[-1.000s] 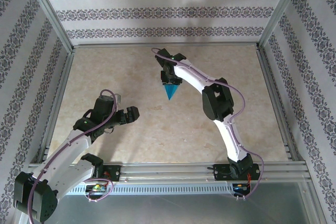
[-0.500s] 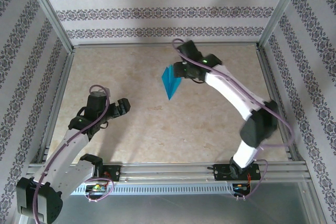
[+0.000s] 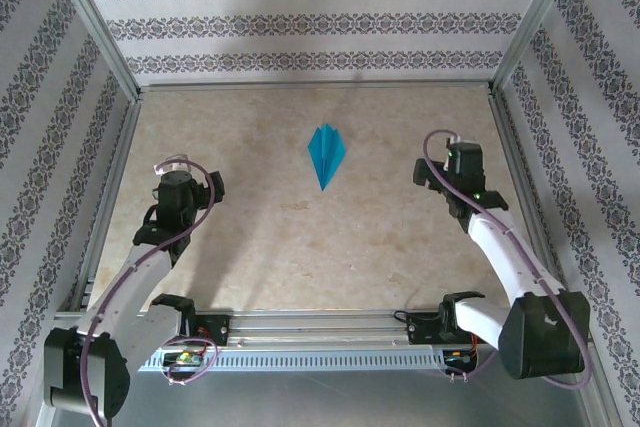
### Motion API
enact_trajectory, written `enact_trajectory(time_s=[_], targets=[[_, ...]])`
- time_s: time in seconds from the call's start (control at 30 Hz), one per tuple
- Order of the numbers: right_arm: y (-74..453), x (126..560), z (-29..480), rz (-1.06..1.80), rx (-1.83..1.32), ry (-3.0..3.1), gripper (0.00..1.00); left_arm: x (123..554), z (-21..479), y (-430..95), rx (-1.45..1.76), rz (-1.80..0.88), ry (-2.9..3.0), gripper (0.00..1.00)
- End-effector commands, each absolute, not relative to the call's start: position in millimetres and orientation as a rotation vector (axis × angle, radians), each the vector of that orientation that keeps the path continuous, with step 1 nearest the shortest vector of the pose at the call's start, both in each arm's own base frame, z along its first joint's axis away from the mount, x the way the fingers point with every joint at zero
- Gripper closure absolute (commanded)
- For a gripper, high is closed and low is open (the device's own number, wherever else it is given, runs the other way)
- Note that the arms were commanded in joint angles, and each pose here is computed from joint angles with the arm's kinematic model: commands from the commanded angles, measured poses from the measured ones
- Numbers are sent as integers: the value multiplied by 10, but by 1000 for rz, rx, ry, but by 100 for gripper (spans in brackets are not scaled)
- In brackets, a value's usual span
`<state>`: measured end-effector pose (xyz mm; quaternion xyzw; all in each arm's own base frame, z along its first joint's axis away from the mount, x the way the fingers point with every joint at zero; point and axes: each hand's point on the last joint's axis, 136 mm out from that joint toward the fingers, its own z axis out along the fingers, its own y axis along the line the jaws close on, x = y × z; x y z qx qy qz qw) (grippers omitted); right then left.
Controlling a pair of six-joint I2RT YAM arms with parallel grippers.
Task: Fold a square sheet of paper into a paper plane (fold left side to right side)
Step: Reset both arms
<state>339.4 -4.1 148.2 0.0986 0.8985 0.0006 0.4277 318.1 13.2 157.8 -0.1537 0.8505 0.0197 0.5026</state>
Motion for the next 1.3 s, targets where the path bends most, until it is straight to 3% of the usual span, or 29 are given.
enact_trajectory(time_s=[0.0,0.47,1.27], targets=[[41,3685,1680,54,87,2021,2,3357,1711,290,-306,150,1967,0],[94,3955,1085,134,-23,1858,2,3476,1295,401,-227,140,1875,0],[68,3982,1074,49,-2,1866,2,3970,898,215,-97,7,1887,0]])
